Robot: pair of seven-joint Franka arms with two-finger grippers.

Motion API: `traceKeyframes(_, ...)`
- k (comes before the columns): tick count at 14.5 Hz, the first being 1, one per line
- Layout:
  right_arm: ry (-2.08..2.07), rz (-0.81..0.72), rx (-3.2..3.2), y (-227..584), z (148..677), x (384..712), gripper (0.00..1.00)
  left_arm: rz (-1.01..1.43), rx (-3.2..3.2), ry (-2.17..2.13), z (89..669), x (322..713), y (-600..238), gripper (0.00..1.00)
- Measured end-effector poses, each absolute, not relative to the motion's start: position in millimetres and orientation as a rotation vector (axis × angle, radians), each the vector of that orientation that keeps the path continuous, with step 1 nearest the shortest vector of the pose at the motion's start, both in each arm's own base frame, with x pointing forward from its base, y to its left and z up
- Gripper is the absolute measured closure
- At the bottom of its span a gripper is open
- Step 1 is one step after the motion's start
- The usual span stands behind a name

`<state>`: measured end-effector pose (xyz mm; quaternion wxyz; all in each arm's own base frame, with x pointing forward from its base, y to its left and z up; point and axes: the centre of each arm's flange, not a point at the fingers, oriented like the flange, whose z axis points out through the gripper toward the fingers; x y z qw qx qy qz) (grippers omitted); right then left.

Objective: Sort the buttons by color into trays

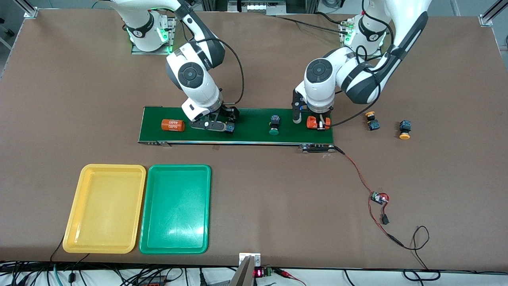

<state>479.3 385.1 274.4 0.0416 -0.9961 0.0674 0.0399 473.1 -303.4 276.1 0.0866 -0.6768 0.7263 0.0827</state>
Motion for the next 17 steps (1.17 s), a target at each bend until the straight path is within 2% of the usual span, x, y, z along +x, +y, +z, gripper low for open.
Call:
traceKeyframes(5, 0.172, 0.137, -3.07, 393, 258, 478, 0.0, 0.24, -1.908, 2.207, 261, 473, -306, 0.48)
traceKeyframes(6, 0.168, 0.139, -3.069, 395, 257, 478, 0.0, 0.237, -1.909, 2.208, 261, 473, -306, 0.43)
traceKeyframes(7, 0.166, 0.139, -3.068, 397, 255, 479, 0.0, 0.228, -1.909, 2.206, 262, 474, -307, 0.32)
traceKeyframes(9, 0.167, 0.138, -3.067, 398, 254, 481, 0.0, 0.2, -1.919, 2.191, 271, 479, -307, 0.15)
traceKeyframes(11, 0.162, 0.135, -3.07, 398, 254, 481, 0.17, 0.17, -2.023, 2.136, 288, 489, -301, 0.0)
traceKeyframes(14, 0.129, 0.119, -3.092, 397, 251, 482, 0.49, 0.139, -2.322, 1.902, 315, 536, -234, 0.0)
traceKeyframes(16, 0.125, 0.123, -3.096, 397, 247, 481, 0.65, 0.118, -2.462, 1.741, 328, 568, -171, 0.0)
traceKeyframes(17, 0.124, 0.123, -3.097, 397, 247, 481, 0.67, 0.11, -2.504, 1.674, 333, 579, -144, 0.0)
